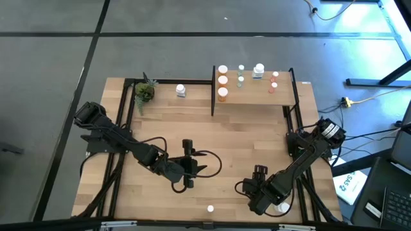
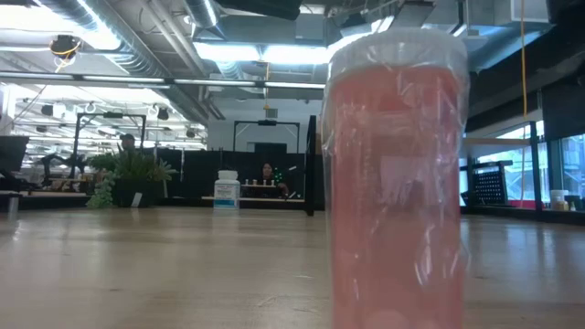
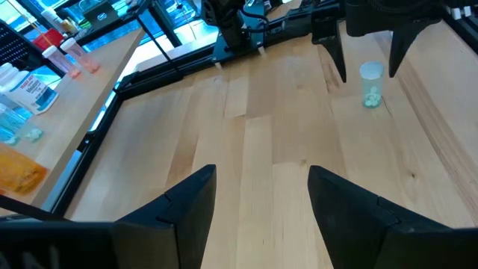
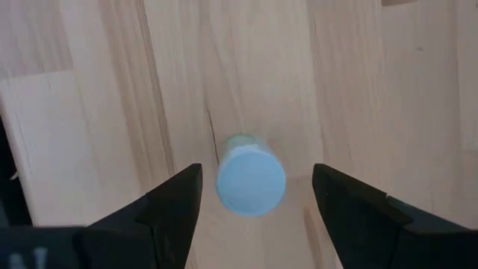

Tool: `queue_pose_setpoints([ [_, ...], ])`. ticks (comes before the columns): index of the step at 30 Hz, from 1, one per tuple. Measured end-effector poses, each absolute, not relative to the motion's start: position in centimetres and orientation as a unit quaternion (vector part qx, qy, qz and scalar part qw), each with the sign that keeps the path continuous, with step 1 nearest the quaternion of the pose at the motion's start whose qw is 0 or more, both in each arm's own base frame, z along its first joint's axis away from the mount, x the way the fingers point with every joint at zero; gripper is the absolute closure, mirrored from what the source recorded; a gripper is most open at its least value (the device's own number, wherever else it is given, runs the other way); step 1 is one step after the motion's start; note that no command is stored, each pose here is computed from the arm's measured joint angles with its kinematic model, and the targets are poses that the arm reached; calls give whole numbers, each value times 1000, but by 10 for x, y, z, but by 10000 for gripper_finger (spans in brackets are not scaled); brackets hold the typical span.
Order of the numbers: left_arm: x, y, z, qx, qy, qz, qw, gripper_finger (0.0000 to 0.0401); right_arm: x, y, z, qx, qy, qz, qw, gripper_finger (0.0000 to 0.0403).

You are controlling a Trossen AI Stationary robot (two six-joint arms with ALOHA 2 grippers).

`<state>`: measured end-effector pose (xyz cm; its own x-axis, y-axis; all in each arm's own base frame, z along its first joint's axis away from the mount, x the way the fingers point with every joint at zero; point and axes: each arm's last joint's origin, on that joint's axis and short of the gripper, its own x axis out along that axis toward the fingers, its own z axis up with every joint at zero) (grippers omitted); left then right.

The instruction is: Pick and place medicine bottles onto shelf by color

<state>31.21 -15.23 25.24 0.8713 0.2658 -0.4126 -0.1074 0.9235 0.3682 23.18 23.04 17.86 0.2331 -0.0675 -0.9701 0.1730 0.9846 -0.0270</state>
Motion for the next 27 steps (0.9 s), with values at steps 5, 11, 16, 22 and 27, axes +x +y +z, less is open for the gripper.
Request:
queue_pose_setpoints([
  [5, 312, -152, 252, 169, 234, 98, 952, 195, 232, 231, 179, 45, 612, -75, 786, 157],
  [11, 312, -152, 252, 169, 234, 98, 952, 195, 233, 232, 179, 50, 609, -72, 789, 188],
  [16, 312, -152, 252, 169, 234, 98, 952, 195, 234, 232, 179, 47, 599, -78, 795, 214],
  [22, 312, -152, 252, 169, 234, 98, 952, 195, 234, 231, 179, 48, 599, -79, 795, 241],
  [27, 312, -152, 252, 169, 234, 98, 952, 195, 234, 232, 179, 50, 601, -78, 794, 250],
])
